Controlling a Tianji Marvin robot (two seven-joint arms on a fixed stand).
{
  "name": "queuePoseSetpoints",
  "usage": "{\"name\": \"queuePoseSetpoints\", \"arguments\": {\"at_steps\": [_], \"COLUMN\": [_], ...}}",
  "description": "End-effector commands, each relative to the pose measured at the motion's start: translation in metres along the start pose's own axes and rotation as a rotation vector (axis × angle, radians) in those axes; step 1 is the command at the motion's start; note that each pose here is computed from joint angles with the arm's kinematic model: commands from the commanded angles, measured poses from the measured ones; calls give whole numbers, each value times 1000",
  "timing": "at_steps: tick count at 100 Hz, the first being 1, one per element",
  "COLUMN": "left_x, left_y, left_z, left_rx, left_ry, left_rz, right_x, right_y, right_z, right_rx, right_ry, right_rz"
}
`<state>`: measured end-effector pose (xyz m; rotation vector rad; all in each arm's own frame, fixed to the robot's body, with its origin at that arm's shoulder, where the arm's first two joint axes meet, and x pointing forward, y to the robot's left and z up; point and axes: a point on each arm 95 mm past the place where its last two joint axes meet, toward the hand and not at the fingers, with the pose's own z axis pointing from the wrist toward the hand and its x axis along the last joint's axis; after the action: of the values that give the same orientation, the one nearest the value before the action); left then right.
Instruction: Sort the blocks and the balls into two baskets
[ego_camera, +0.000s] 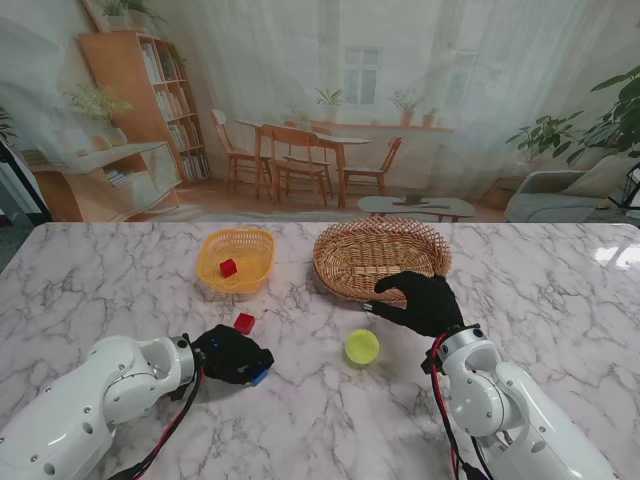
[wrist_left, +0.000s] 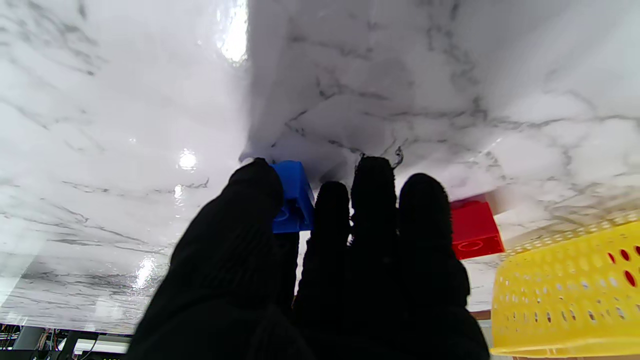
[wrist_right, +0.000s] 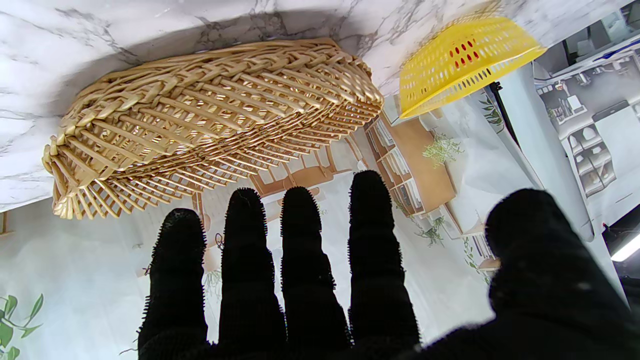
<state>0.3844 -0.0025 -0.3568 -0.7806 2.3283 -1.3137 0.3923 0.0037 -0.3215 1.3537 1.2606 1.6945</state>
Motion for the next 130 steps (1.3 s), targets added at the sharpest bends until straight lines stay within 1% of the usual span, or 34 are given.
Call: {"name": "queuePoseSetpoints", "arguments": {"at_steps": [1, 46, 67, 91, 108, 118, 130], "left_x": [4, -1, -9, -30, -49, -62, -78], "left_y": [5, -19, -38, -68, -86, -96, -105], "left_z": [0, -12, -20, -25, -25, -25, -19], "left_rx": [-17, 67, 98, 165, 215, 230, 232], "left_ry": [9, -3, -19, -88, -150, -196, -243], "left_rz": [3, 39, 57, 79, 48, 49, 19], "right_x": [-1, -1, -1, -2, -2, -2, -2], "right_y": [-2, 0, 0, -1, -1, -1, -2], "right_z": [-1, -2, -2, -2, -2, -2, -1], "right_rx": [5, 0, 1, 2, 4, 4, 6], "right_ry": [-7, -8, -10, -9, -8, -6, -8], "right_rz": [0, 2, 5, 2, 1, -1, 0]}}
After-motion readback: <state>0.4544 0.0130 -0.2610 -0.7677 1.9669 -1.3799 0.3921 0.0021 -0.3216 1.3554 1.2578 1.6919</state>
